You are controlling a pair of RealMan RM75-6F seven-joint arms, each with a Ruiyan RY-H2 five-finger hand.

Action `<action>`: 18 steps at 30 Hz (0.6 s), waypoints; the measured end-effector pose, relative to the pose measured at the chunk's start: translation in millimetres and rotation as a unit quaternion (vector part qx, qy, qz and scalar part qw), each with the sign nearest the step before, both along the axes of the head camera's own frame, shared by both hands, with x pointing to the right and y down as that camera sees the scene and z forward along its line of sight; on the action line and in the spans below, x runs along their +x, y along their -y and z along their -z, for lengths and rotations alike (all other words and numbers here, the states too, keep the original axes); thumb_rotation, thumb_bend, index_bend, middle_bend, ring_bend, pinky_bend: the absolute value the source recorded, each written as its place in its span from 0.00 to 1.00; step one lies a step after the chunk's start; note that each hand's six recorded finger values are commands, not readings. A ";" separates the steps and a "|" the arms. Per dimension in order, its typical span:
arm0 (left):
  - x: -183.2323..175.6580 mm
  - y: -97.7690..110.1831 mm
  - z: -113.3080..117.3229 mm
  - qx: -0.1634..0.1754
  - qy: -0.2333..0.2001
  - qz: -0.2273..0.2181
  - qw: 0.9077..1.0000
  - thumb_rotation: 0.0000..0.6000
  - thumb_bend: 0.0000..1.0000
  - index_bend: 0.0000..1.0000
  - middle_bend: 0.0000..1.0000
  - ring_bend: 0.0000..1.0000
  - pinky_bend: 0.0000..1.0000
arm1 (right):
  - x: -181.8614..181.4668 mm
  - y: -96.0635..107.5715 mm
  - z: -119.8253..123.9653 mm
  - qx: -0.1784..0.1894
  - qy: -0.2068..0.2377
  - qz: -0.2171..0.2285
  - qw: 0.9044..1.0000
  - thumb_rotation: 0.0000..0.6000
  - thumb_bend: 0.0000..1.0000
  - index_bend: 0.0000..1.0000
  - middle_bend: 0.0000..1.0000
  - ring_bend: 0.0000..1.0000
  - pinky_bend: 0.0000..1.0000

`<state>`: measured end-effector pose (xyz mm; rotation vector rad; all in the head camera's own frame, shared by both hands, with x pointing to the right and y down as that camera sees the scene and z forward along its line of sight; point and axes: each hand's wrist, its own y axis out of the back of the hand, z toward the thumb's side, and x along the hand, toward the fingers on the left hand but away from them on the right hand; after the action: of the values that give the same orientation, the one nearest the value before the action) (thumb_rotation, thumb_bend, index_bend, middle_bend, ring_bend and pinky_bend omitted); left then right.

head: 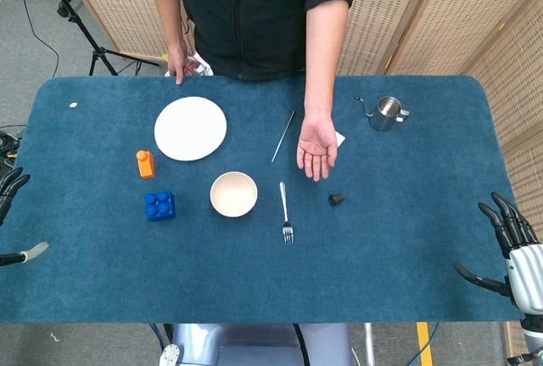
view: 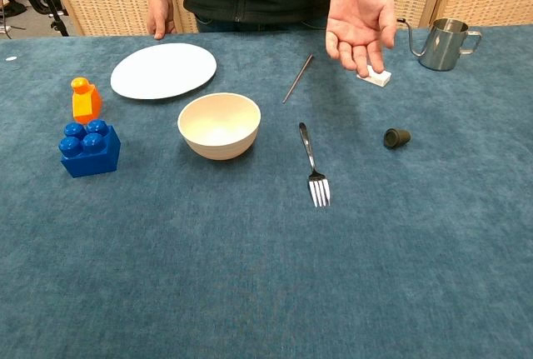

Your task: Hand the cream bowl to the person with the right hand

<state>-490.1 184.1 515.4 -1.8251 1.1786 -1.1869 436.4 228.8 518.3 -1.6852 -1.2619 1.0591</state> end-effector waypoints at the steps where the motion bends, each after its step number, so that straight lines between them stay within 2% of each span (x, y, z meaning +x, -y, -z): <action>1: -0.2 0.1 0.0 0.000 0.000 0.000 1.000 1.00 0.00 0.00 0.00 0.00 0.00 | -0.1 0.0 -0.1 0.000 0.000 0.000 1.000 1.00 0.00 0.09 0.00 0.00 0.13; 5: -0.8 0.3 -0.2 -0.001 0.000 0.002 1.000 1.00 0.00 0.00 0.00 0.00 0.00 | -0.3 0.3 -1.6 0.000 -0.001 0.000 1.000 1.00 0.00 0.10 0.00 0.00 0.13; 11: 0.1 0.8 1.6 0.002 -0.004 0.001 1.000 1.00 0.00 0.00 0.00 0.00 0.00 | -6.7 -0.7 -6.2 -0.003 -0.003 0.015 1.000 1.00 0.00 0.17 0.10 0.00 0.13; 14: -1.3 1.0 1.1 0.001 -0.003 0.003 1.000 1.00 0.00 0.00 0.00 0.00 0.00 | -18.8 -1.2 -10.9 -0.001 0.001 0.048 0.999 1.00 0.00 0.21 0.13 0.03 0.13; 18: -3.2 1.8 1.4 0.003 -0.003 0.007 1.000 1.00 0.00 0.00 0.00 0.00 0.00 | -47.5 -2.0 -22.1 -0.013 0.027 0.123 0.992 1.00 0.00 0.24 0.18 0.07 0.14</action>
<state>-493.3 182.3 513.9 -1.8199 1.2001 -1.1851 388.9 230.8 540.4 -1.8463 -1.0449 0.8899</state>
